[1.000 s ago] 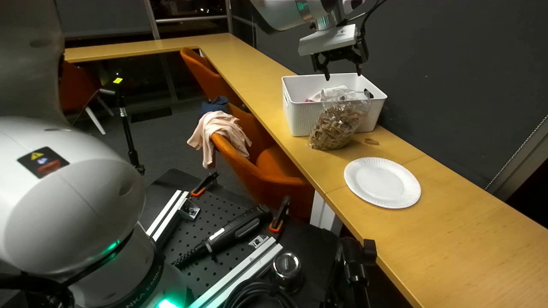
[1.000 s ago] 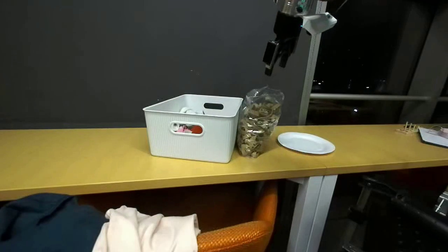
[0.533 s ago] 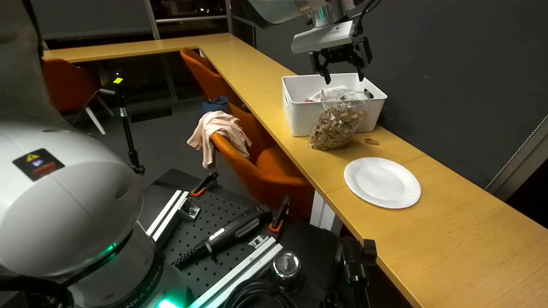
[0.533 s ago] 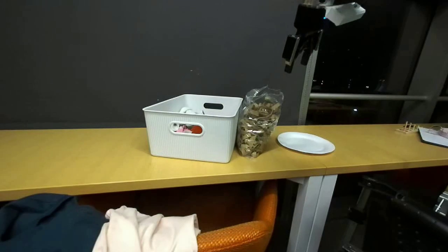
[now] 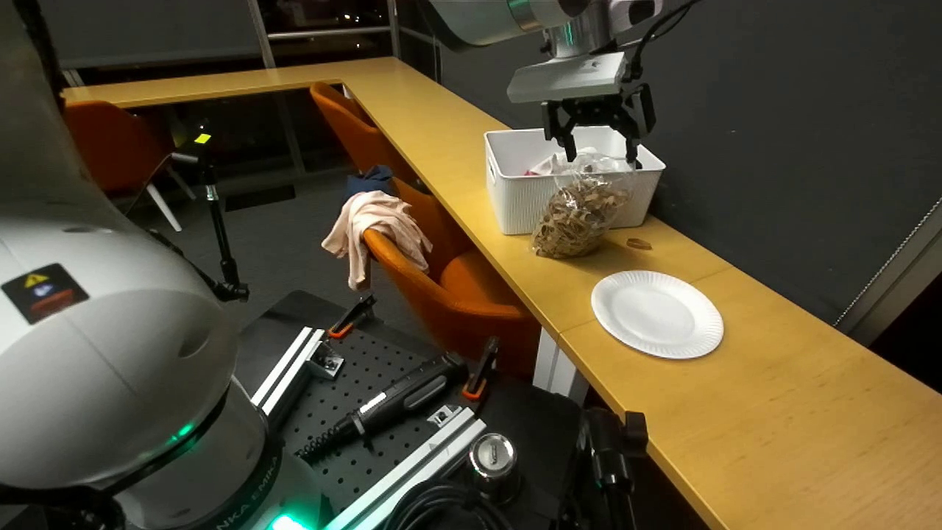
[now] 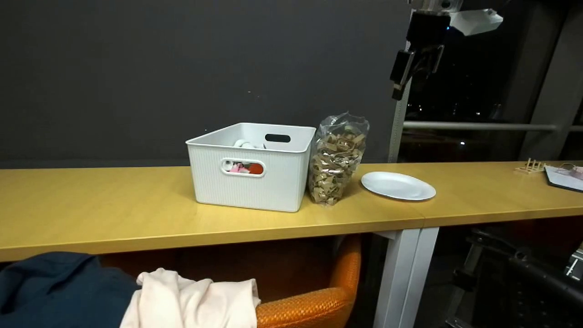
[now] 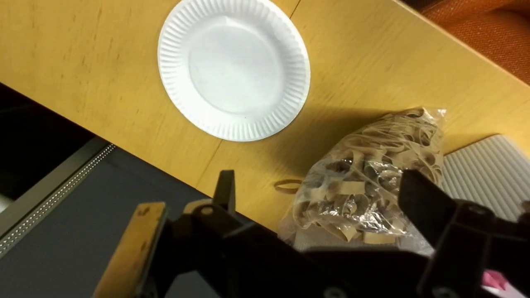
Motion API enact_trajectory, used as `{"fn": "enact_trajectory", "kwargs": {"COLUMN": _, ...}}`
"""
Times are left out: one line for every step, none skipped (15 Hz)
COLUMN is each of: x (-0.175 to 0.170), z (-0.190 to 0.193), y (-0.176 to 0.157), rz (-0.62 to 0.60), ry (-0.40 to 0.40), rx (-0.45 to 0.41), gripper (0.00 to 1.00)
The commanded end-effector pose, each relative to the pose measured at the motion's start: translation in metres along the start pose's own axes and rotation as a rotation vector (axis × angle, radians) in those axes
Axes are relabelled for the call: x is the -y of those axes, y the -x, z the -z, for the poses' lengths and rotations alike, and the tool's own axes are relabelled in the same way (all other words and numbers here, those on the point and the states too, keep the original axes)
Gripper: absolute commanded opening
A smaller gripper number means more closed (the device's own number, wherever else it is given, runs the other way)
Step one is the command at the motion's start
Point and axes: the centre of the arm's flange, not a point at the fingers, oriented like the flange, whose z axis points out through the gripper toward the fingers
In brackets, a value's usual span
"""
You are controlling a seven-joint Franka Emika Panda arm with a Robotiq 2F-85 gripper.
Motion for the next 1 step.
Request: {"fn": "enact_trajectory", "kwargs": {"x": -0.0043, "z": 0.0053, "y": 0.0082, "rz": 0.002, "ry": -0.025, "rx": -0.002, "gripper": 1.0}}
